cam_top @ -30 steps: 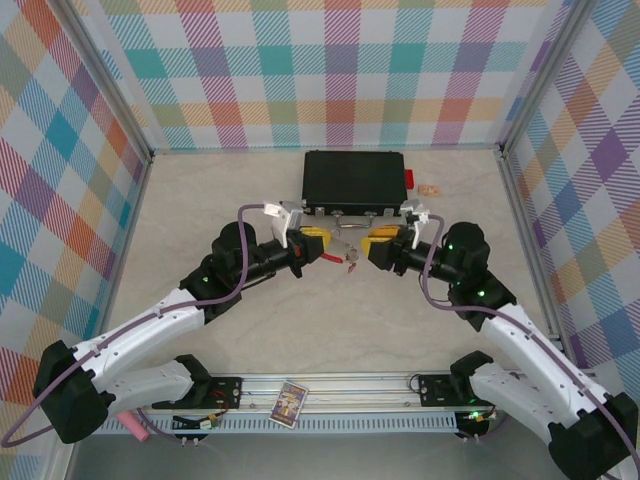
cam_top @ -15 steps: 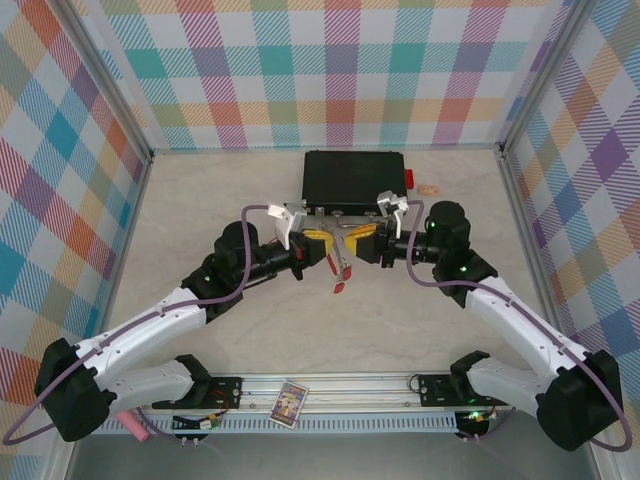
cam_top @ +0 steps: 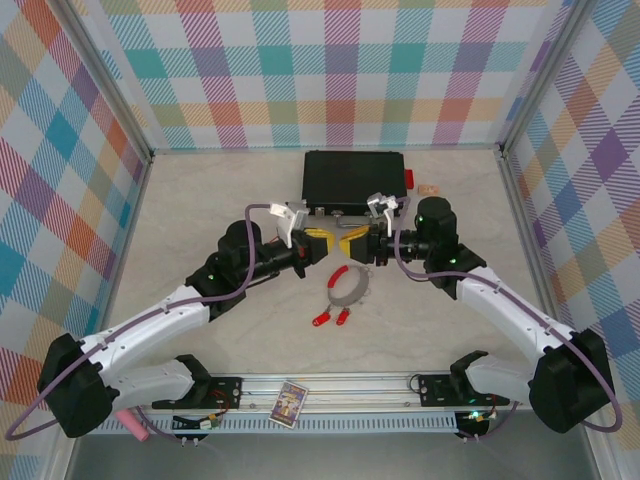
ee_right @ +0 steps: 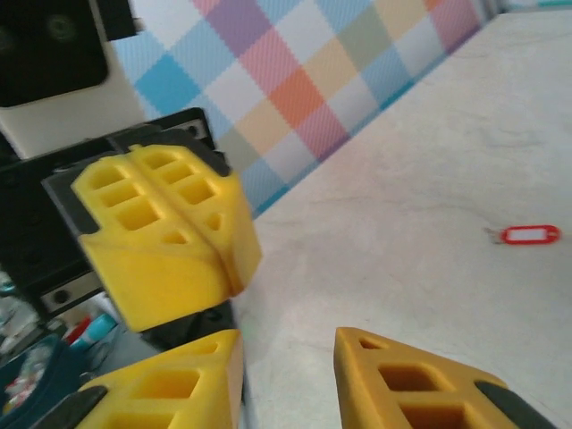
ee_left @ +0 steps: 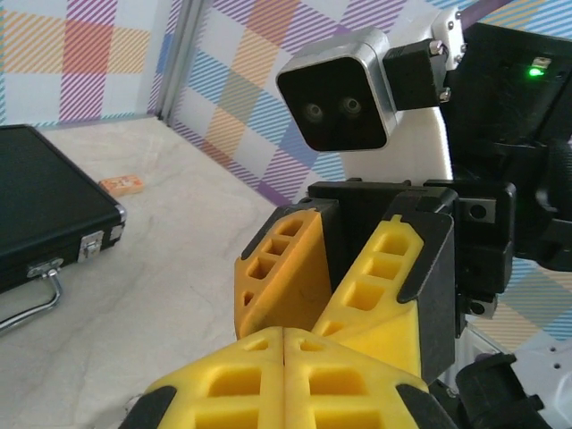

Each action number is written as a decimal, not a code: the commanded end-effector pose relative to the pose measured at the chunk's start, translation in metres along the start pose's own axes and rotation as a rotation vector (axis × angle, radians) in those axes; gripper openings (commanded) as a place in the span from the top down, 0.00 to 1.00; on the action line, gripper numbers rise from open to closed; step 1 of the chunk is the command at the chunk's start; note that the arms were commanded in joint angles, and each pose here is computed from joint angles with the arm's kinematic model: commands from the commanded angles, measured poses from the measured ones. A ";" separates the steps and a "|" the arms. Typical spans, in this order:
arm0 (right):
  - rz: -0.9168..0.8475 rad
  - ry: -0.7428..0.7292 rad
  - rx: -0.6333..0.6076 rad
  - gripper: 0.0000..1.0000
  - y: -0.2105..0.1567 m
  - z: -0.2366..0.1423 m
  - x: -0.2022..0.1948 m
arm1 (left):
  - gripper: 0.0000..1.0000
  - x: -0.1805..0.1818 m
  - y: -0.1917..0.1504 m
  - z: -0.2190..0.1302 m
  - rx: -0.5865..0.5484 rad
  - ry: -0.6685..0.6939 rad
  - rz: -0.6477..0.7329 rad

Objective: Put the keys on the keyring

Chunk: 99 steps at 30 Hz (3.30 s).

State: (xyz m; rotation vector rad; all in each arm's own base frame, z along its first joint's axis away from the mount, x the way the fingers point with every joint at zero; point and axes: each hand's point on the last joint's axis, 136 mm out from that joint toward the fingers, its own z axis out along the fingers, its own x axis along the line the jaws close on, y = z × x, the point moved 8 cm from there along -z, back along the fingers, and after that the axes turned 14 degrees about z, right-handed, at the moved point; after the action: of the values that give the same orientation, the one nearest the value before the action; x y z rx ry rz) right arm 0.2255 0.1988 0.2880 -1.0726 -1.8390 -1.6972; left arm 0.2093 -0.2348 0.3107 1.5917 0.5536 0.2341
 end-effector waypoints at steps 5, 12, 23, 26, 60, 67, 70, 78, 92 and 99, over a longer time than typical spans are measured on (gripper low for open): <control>0.027 -0.217 -0.112 0.60 -0.017 -0.014 -0.026 | 0.83 0.024 -0.031 0.001 0.097 0.152 -0.060; 0.077 -0.385 -0.211 0.41 -0.040 -0.036 -0.041 | 0.70 0.033 -0.078 -0.001 0.229 0.204 -0.127; 0.213 -0.722 -0.394 0.10 -0.069 -0.081 -0.070 | 0.66 0.015 -0.132 0.042 0.515 0.171 -0.079; 0.248 -0.761 -0.427 0.04 -0.075 -0.091 -0.075 | 0.65 0.003 -0.142 0.060 0.615 0.131 0.017; 0.478 -0.804 -0.590 0.01 -0.095 -0.132 -0.104 | 0.60 -0.024 -0.198 0.141 1.083 0.046 0.587; 0.478 -0.798 -0.591 0.01 -0.096 -0.132 -0.104 | 0.67 -0.023 -0.188 0.146 1.044 0.030 0.551; 0.476 -0.796 -0.590 0.01 -0.096 -0.132 -0.104 | 0.70 -0.024 -0.191 0.147 1.058 0.008 0.536; 0.475 -0.793 -0.588 0.01 -0.095 -0.131 -0.104 | 0.73 -0.026 -0.200 0.148 1.096 -0.033 0.515; 0.477 -0.792 -0.588 0.01 -0.096 -0.131 -0.104 | 0.80 -0.023 -0.199 0.152 1.095 -0.013 0.534; 0.476 -0.789 -0.590 0.01 -0.096 -0.131 -0.104 | 0.92 -0.020 -0.191 0.151 1.071 0.012 0.539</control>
State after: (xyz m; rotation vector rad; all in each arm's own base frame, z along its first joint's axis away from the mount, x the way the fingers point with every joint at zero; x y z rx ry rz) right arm 0.1908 0.0487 0.1706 -2.4913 -1.2546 -1.6289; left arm 0.2158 -0.3752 0.1020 2.7963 0.2085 0.3528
